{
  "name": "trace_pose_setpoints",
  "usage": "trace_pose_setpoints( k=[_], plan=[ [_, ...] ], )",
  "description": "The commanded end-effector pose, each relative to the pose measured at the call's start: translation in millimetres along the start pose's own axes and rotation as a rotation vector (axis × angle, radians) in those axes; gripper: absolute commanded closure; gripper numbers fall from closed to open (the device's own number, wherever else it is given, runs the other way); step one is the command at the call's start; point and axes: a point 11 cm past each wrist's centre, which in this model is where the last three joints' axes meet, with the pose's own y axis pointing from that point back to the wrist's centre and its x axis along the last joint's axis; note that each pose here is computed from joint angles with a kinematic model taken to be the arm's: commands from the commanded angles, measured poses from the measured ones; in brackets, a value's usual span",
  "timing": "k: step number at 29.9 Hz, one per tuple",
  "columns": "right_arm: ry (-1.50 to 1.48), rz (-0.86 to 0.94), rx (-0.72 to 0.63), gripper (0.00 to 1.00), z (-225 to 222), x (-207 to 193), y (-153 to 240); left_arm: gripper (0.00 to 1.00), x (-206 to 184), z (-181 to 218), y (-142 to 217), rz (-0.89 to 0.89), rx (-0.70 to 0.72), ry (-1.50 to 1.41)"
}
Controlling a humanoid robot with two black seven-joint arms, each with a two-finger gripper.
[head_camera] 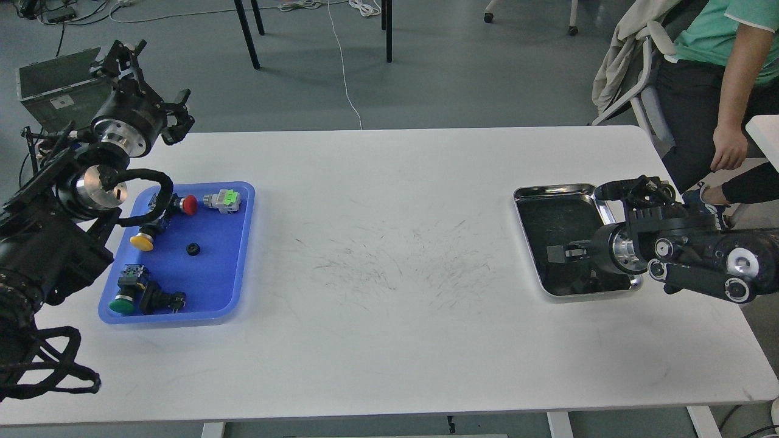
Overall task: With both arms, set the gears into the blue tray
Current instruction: 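Reach the right gripper into the metal tray and grasp another black gear, then lift the second black gear and carry it toward the table center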
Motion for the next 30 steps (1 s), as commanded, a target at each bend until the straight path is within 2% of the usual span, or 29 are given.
trace_pose_setpoints(
  k=[1,7,12,14,15,22,27,30],
  plan=[
    [0.008,0.003,-0.008,0.33,2.1,0.6,-0.6,0.02,0.3,1.4,-0.1,-0.001,-0.002,-0.001],
    [0.022,-0.018,-0.016,0.48,2.9,-6.6,-3.4,0.02,1.9,2.0,0.5,0.002,-0.003,-0.003],
    [0.034,-0.028,-0.039,0.65,8.8,-8.5,-5.3,0.02,2.5,2.6,0.6,0.003,-0.003,-0.004],
    [0.035,-0.029,-0.041,0.9,10.0,-8.8,-5.4,0.02,3.1,3.2,0.8,0.004,-0.004,-0.005],
    [0.036,-0.028,-0.042,0.97,10.1,-8.4,-5.2,0.02,3.1,3.2,0.8,0.004,-0.004,-0.005],
    [0.042,0.004,-0.032,0.98,4.9,8.6,1.1,0.02,2.5,3.8,0.4,0.003,-0.005,-0.007],
    [0.054,0.139,-0.014,0.98,-5.1,71.0,30.3,0.02,3.2,4.4,0.6,0.005,-0.005,-0.009],
    [0.039,0.265,0.03,0.98,-20.4,126.3,66.2,0.02,3.2,4.3,0.6,0.005,-0.005,-0.011]
  ],
)
